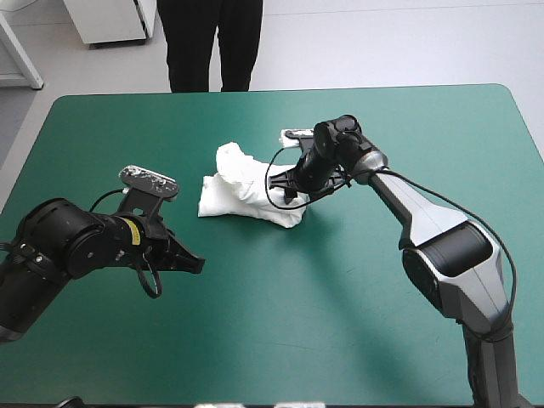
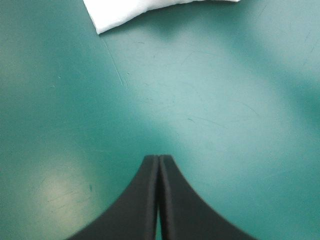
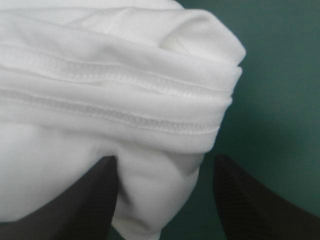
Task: Fold the cloth
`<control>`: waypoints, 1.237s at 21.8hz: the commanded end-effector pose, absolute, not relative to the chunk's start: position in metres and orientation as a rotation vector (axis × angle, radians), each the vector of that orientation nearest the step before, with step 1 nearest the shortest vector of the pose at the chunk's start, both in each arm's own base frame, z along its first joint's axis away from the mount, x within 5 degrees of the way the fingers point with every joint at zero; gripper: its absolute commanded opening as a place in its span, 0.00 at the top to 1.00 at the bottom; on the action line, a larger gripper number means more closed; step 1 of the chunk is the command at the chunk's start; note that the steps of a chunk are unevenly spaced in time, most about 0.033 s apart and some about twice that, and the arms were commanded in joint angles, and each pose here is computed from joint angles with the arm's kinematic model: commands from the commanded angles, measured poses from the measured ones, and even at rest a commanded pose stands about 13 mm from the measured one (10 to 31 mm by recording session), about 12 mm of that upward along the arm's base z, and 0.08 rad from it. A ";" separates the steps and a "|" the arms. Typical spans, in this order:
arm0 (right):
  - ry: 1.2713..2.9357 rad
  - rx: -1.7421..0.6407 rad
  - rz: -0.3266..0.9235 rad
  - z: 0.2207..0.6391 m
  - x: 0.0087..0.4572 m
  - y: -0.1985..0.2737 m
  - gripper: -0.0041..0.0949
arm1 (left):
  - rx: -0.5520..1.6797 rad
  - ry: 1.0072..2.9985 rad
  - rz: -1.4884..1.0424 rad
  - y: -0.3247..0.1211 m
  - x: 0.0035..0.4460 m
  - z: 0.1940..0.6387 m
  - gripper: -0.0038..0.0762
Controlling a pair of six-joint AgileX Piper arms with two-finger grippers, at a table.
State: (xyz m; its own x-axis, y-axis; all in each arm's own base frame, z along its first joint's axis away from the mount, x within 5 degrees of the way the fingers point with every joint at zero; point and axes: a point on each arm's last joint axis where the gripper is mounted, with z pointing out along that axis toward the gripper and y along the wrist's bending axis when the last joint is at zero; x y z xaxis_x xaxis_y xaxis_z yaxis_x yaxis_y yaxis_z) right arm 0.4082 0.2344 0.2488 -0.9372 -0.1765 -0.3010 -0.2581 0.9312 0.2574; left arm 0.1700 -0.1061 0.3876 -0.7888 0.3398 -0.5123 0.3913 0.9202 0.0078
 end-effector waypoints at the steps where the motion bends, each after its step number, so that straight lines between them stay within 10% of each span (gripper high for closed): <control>1: 2.721 -0.316 0.490 0.273 0.409 0.233 0.42 | 0.500 2.512 -0.167 -0.104 0.166 0.398 0.96; 11: 2.812 -0.307 0.460 0.234 0.418 0.237 0.52 | 0.500 2.512 -0.167 -0.104 0.166 0.398 0.96; 15: 2.870 -0.317 0.422 0.223 0.417 0.236 0.97 | 0.500 2.512 -0.167 -0.104 0.166 0.398 0.96; 27: 2.823 -0.237 0.074 0.264 0.420 0.166 0.98 | 0.515 2.530 -0.153 -0.103 0.164 0.397 0.96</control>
